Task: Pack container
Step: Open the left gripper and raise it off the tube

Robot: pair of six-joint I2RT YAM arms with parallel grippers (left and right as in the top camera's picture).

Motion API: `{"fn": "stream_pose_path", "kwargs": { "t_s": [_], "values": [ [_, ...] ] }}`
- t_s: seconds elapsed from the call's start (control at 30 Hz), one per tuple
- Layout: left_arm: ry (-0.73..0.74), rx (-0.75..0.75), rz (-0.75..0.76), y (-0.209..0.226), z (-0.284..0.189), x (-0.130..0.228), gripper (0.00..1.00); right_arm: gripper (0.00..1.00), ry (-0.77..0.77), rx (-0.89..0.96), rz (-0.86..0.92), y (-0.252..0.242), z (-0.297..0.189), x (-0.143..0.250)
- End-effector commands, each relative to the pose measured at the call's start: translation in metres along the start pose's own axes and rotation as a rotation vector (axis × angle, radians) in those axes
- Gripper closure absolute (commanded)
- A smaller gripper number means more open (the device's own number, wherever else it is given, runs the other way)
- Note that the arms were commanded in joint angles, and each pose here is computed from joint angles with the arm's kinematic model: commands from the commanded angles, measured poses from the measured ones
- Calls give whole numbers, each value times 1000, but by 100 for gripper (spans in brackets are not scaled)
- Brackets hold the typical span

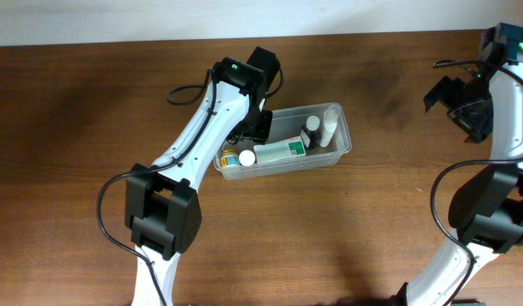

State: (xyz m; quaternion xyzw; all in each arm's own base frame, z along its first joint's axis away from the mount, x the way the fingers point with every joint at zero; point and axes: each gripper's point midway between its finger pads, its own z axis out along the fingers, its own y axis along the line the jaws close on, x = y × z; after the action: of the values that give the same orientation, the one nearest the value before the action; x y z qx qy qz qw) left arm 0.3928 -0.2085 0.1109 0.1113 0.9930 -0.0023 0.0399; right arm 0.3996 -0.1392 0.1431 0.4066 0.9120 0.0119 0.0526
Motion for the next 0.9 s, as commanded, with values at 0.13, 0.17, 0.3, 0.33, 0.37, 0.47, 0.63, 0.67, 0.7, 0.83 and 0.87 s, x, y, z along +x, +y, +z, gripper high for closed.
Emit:
{"fn": "stream_pose_path", "kwargs": {
  "t_s": [0.13, 0.17, 0.3, 0.33, 0.37, 0.47, 0.63, 0.67, 0.7, 0.83, 0.87],
  "values": [
    [-14, 13, -11, 3, -6, -4, 52, 2, -19, 4, 7, -1, -5, -2],
    [-24, 15, -12, 5, -9, -6, 52, 2, -19, 4, 7, -1, -5, -2],
    [-81, 24, -44, 17, -35, -20, 53, 2, -19, 4, 8, -1, -5, -2],
    [-90, 26, -51, 19, -42, -22, 52, 2, -19, 4, 8, -1, -5, -2],
    [-97, 26, -57, 23, -49, -23, 53, 2, -19, 4, 8, -1, -5, -2],
    [-96, 24, -74, 32, -68, -19, 53, 2, -19, 4, 8, -1, -5, -2],
    [-49, 12, -79, 38, -88, -1, 53, 2, -19, 4, 8, -1, -5, -2],
    [-41, 11, -75, 38, -89, 2, 53, 1, -19, 4, 8, -1, -5, -2],
    [-40, 32, -49, 34, -91, 3, 53, 2, -19, 4, 8, -1, -5, -2],
    [-24, 142, 3, 10, -95, 8, 52, 2, -19, 4, 8, -1, -5, -2],
    [-19, 169, 25, 4, -95, 10, 52, 2, -19, 4, 8, -1, -5, -2]
  ]
}}
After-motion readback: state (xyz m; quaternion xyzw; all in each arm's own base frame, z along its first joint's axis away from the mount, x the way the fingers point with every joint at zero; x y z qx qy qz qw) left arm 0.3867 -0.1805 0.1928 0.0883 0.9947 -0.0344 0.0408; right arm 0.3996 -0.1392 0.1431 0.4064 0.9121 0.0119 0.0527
